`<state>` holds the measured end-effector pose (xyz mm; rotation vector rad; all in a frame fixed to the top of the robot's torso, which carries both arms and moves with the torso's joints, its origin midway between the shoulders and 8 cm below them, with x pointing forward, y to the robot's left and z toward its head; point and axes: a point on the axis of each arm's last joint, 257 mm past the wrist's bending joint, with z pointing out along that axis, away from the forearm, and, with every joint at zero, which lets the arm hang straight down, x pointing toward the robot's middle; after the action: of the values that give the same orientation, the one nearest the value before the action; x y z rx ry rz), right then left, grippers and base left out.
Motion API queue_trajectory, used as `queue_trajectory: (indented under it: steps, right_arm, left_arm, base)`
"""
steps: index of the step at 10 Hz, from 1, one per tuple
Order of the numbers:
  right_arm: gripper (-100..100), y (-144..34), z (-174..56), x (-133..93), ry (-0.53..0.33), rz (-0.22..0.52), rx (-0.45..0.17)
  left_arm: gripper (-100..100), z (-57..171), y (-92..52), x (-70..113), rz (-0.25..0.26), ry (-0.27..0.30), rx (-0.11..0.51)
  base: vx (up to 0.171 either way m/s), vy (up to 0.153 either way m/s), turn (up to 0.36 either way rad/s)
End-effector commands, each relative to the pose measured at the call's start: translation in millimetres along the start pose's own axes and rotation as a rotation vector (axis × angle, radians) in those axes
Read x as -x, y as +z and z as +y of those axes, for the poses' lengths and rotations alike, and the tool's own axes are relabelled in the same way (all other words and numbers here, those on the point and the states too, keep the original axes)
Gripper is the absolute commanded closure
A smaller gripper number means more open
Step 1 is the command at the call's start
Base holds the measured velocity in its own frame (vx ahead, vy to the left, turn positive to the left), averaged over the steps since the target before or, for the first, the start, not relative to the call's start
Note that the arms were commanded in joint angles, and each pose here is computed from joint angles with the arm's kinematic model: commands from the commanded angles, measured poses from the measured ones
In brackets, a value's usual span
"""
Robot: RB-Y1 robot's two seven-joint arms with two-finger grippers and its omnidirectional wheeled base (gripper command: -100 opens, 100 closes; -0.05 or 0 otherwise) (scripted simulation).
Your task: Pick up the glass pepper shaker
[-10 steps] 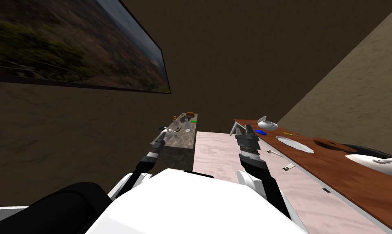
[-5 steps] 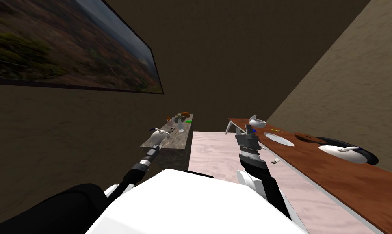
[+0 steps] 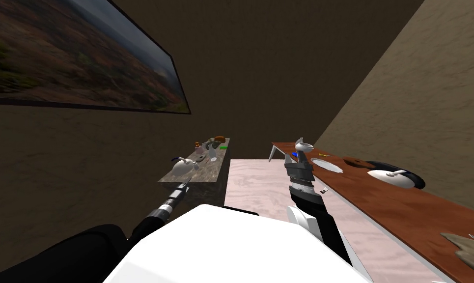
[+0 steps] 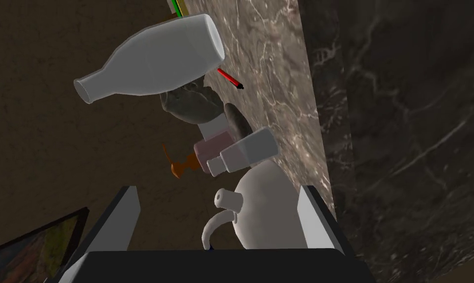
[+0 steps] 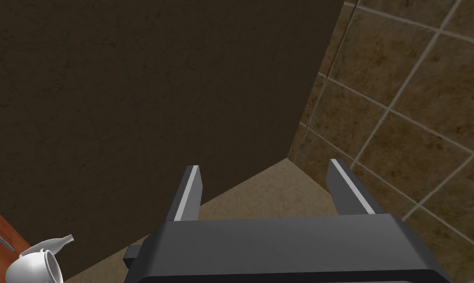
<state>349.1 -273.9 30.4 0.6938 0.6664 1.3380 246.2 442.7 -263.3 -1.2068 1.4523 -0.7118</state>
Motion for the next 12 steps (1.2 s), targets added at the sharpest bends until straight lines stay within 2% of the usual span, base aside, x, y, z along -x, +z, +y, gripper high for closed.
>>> queue_trajectory:
  steps: [1,2,3,6,7,11,12]
  right_arm:
    - [0,0.0,0.0,0.0,0.000,0.000,0.000]
    - [0,0.0,0.0,0.1,0.000,0.000,0.000]
    - [0,-0.1,0.0,0.1,0.000,0.000,0.000]
    - [0,0.0,0.0,0.1,0.000,0.000,0.000]
    - [0,-0.1,0.0,0.1,0.000,0.000,0.000]
    - [0,-0.1,0.0,0.1,0.000,0.000,0.000]
    - [0,-0.1,0.0,0.1,0.000,0.000,0.000]
  left_arm:
    - [-100,14.1,-11.5,7.8,0.000,0.001,0.056]
    - [-100,32.5,-20.3,16.2,-0.001,0.004,0.116]
    - [-100,37.3,-25.3,16.7,-0.001,0.005,0.131]
    - [-100,94.3,-68.0,44.8,-0.013,0.019,0.332]
    - [-100,99.9,-76.1,45.5,-0.014,0.020,0.352]
    - [-100,157.8,-149.8,86.2,-0.042,0.054,0.608]
    - [-100,161.7,-159.1,87.0,-0.042,0.056,0.628]
  base:
    - [0.098,-0.120,-0.140]
    - [0.124,-0.100,-0.120]
    - [0.092,-0.063,-0.052]
    - [0.105,-0.064,-0.180]
    - [0.129,-0.065,-0.058]
    - [0.173,-0.042,-0.193]
    - [0.123,-0.007,-0.074]
